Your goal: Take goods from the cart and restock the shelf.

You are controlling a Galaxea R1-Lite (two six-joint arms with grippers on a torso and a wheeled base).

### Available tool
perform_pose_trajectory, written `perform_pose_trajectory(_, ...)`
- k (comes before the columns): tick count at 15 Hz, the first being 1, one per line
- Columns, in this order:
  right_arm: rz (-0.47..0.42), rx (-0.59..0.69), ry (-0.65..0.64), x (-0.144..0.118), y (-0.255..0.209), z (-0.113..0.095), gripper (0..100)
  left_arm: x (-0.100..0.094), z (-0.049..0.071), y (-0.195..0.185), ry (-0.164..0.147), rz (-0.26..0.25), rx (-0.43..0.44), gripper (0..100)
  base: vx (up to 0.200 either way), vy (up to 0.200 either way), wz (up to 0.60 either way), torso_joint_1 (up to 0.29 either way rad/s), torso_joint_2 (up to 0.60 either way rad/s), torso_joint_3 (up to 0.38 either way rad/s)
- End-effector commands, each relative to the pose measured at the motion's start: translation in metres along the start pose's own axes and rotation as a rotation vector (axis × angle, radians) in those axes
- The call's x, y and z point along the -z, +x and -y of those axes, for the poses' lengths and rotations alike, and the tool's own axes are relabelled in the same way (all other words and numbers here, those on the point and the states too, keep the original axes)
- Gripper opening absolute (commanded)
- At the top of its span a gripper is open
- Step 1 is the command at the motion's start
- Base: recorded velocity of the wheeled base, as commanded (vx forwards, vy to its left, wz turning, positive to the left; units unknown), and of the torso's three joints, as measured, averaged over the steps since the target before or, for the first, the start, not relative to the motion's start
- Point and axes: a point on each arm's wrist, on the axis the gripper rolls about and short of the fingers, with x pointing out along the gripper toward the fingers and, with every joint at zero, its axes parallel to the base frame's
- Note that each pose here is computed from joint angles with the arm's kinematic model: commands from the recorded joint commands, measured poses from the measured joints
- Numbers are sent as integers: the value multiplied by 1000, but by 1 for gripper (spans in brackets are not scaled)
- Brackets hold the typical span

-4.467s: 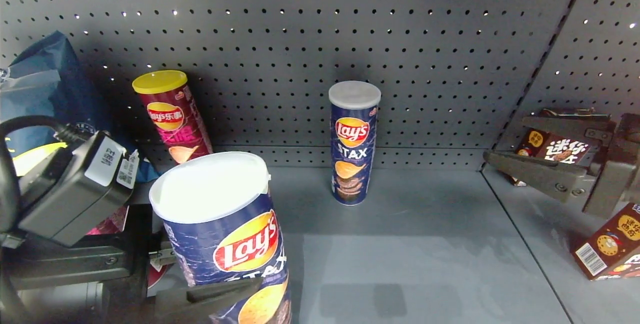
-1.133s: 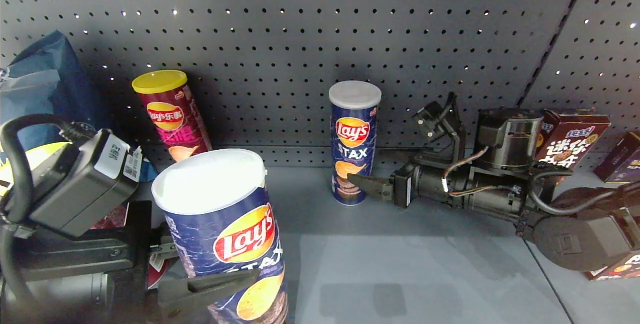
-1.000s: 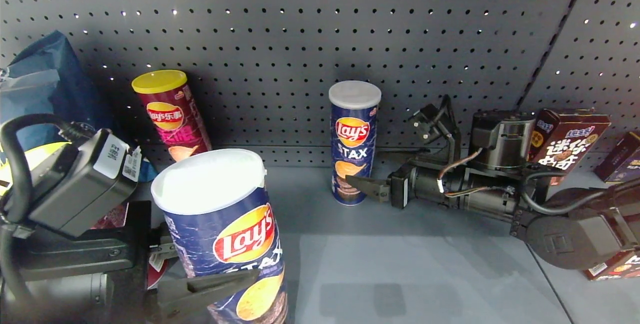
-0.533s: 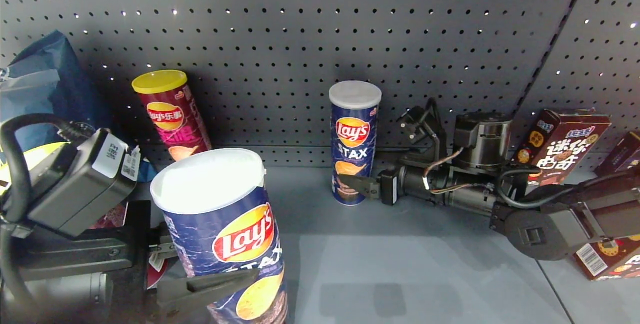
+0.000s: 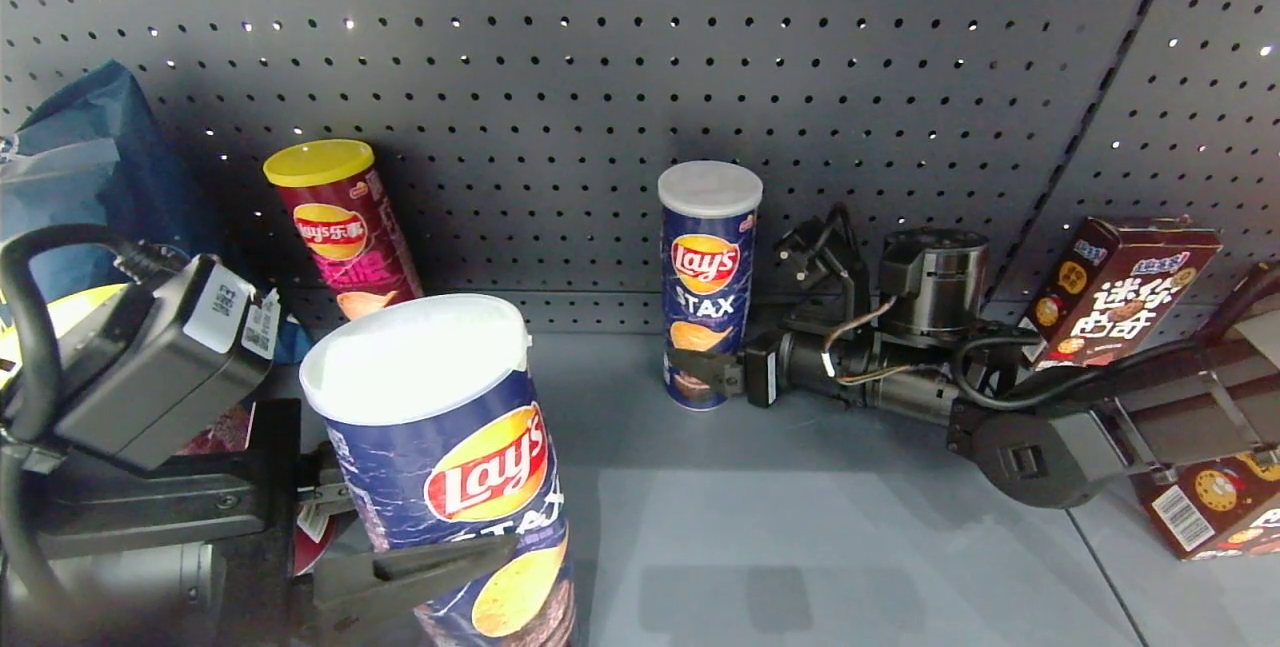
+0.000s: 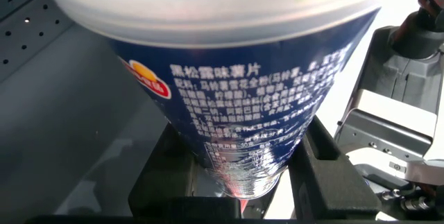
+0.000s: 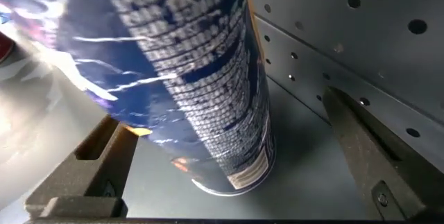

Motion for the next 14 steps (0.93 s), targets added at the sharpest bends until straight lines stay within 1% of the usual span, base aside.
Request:
perform_pose_trajectory(1,-5,-2,1,2,3,0,100,0,0,0,0,1,-1,0,0,0,0,0,0,0)
perform_pose_trajectory(4,-6,-2,1,3,4,1,100,0,-2,-1,-3,2,-6,0,0,0,0,0,0,0)
perform_pose_trajectory(5,-6,-2,1,3,4,1,0,0,-2,-1,-3,2,-6,0,0,0,0,0,0,0)
perform_pose_trajectory(10,-5,-8,1,1,1,-5,0,2,-2,-1,-7,-4,-6,0,0,0,0,0,0,0)
perform_pose_trajectory(11,-3,-15,-1,0,-1,-9,0,2,-2,-1,-6,-3,-6,0,0,0,0,0,0,0)
perform_pose_trajectory(14,9,-53,-10,-10,-21,-30,0,2,-1,-1,-6,-3,-6,0,0,0,0,0,0,0)
